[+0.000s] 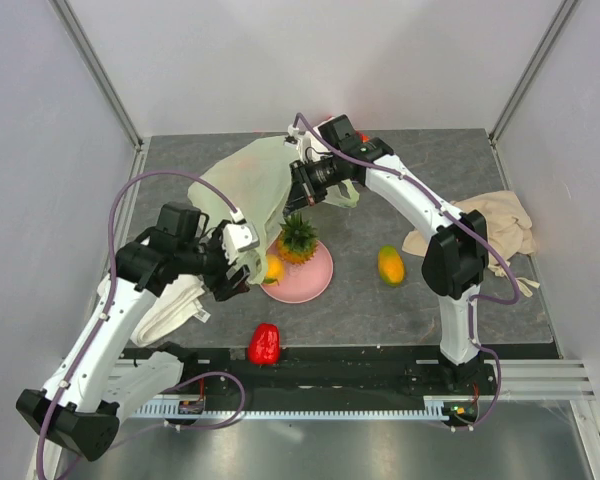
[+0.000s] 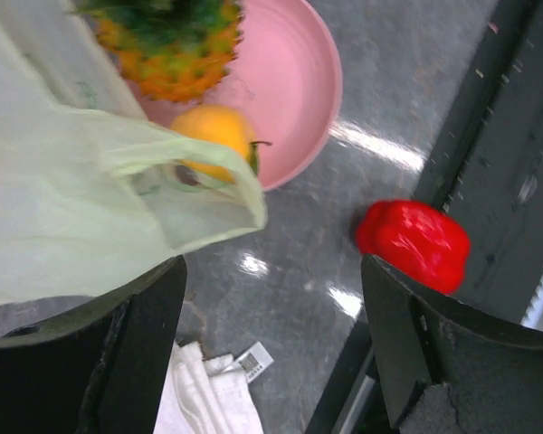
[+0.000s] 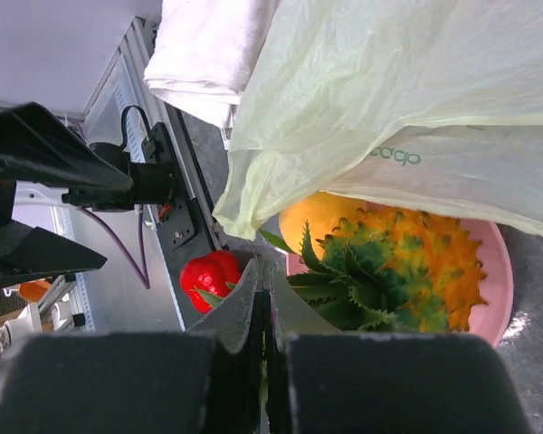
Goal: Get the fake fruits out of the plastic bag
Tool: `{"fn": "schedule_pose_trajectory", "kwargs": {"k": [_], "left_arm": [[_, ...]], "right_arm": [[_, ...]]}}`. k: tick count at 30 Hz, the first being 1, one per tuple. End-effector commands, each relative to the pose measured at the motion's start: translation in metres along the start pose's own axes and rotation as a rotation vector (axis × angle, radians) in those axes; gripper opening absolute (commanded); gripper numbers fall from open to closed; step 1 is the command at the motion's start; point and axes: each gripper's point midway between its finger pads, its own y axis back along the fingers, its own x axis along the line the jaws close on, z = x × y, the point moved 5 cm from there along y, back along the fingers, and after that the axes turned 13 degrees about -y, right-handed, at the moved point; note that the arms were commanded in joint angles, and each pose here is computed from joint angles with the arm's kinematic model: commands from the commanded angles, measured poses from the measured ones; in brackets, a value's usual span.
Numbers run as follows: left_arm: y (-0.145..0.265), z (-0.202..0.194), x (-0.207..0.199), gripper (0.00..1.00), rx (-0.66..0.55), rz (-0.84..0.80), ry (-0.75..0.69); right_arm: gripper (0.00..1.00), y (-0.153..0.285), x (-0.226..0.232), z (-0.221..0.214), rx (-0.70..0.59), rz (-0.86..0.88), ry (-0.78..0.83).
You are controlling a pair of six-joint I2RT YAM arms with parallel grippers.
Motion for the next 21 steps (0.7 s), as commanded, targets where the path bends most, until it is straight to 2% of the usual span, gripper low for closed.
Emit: {"fn": "schedule_pose_trajectory", "kwargs": {"k": [1,4,6,7,8,11,13,15,18,19,21], "left_arm": [[0.004,-0.011,-0.037,0.86,-0.018,-0.265,-0.147],[0.003,-0.014,-0.047,0.87,-0.022,-0.364,-0.238],[-0.005,-0.020,-0.052,0.87,0.050,-0.459,-0.289],[-0.008,-0.022,-0.054,0.89,0.077,-0.485,-0.291],[-0.016,-0.025,-0.055,0.99,0.133,-0.523,-0.238],[-0.026,-0.018,-0.072,0.99,0.158,-0.615,-0.189],[-0.032,-0.015,-0.075,0.99,0.113,-0.604,-0.218],[-0.034,-0.015,-0.085,0.99,0.010,-0.575,-0.360],[-0.042,-0.022,-0.083,0.99,-0.121,-0.494,-0.672],[-0.045,-0.021,-0.080,0.99,-0.167,-0.487,-0.835],[-0.048,-0.019,-0.082,0.99,-0.233,-0.501,-0.973]], "right_arm": [[0.00,0.004,0.017,-0.001,0.003,0.041,0.010],[0.00,-0.002,0.006,-0.007,0.022,0.027,-0.020],[0.00,-0.003,0.004,-0.006,0.021,0.021,-0.015],[0.00,-0.005,0.003,-0.006,0.023,0.020,-0.010],[0.00,-0.005,0.002,-0.005,0.022,0.017,-0.007],[0.00,-0.007,-0.003,-0.005,0.025,0.009,-0.005],[0.00,-0.006,-0.007,-0.006,0.025,0.004,-0.010],[0.00,-0.007,-0.011,-0.005,0.021,0.000,-0.017],[0.00,-0.004,-0.019,-0.005,0.010,-0.005,-0.052],[0.00,-0.003,-0.020,-0.004,0.007,-0.004,-0.060],[0.00,-0.002,-0.022,-0.005,0.007,-0.004,-0.074]]}}
